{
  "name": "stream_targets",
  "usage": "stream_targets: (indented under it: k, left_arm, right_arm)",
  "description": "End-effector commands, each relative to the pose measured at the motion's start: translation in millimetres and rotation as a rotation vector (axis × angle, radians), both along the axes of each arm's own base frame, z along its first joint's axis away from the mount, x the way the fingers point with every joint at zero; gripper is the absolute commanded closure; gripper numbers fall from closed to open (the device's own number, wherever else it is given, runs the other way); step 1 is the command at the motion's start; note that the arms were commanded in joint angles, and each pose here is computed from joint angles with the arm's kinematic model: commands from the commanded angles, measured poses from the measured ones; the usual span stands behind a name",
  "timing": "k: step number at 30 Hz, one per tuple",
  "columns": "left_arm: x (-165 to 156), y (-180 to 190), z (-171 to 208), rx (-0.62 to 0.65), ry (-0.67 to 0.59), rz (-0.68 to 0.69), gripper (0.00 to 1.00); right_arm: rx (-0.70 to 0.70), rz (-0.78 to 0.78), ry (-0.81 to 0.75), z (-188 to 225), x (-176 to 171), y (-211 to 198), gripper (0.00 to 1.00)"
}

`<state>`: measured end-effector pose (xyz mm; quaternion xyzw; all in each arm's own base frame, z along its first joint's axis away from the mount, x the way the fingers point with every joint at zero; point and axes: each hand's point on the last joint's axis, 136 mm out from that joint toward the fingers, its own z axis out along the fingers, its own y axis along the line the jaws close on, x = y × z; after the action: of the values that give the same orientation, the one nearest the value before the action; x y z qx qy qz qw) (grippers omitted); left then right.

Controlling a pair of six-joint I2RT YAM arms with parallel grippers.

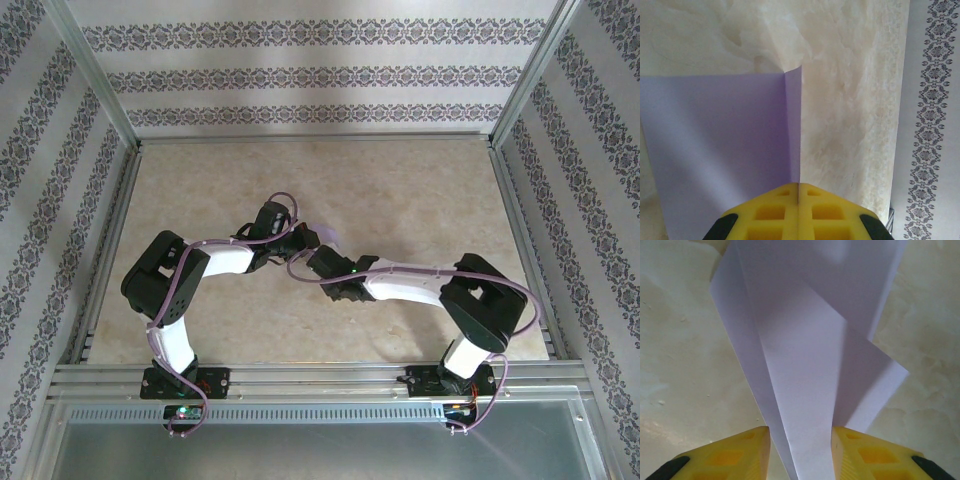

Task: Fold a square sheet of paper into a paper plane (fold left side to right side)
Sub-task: Fourth fold the wing at the center of the table.

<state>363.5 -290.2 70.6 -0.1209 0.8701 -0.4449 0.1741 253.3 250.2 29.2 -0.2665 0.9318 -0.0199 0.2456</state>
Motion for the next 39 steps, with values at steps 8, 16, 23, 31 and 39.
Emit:
stream_targets:
  k: [8, 16, 23, 31, 39]
  left_arm:
    - [3, -8, 22, -0.015, -0.039, -0.011, 0.96]
    - [1, -6, 19, -0.006, -0.035, -0.007, 0.93]
    - [-1, 14, 26, 0.037, -0.058, 0.019, 0.68]
    - [-5, 74, 48, 0.055, -0.078, 0.106, 0.55]
    - [-28, 128, 57, 0.144, -0.068, 0.149, 0.52]
  right_arm:
    - [-0.072, 0.001, -0.067, -2, 8, 3, 0.67]
    - [-0.091, -0.002, -0.069, -5, 6, -1, 0.8]
    - [-0.101, 0.002, -0.056, -9, 4, -3, 0.98]
    - [-0.097, 0.023, -0.032, -8, 2, 2, 1.0]
    - [0.037, 0.018, 0.087, -3, -2, 7, 1.0]
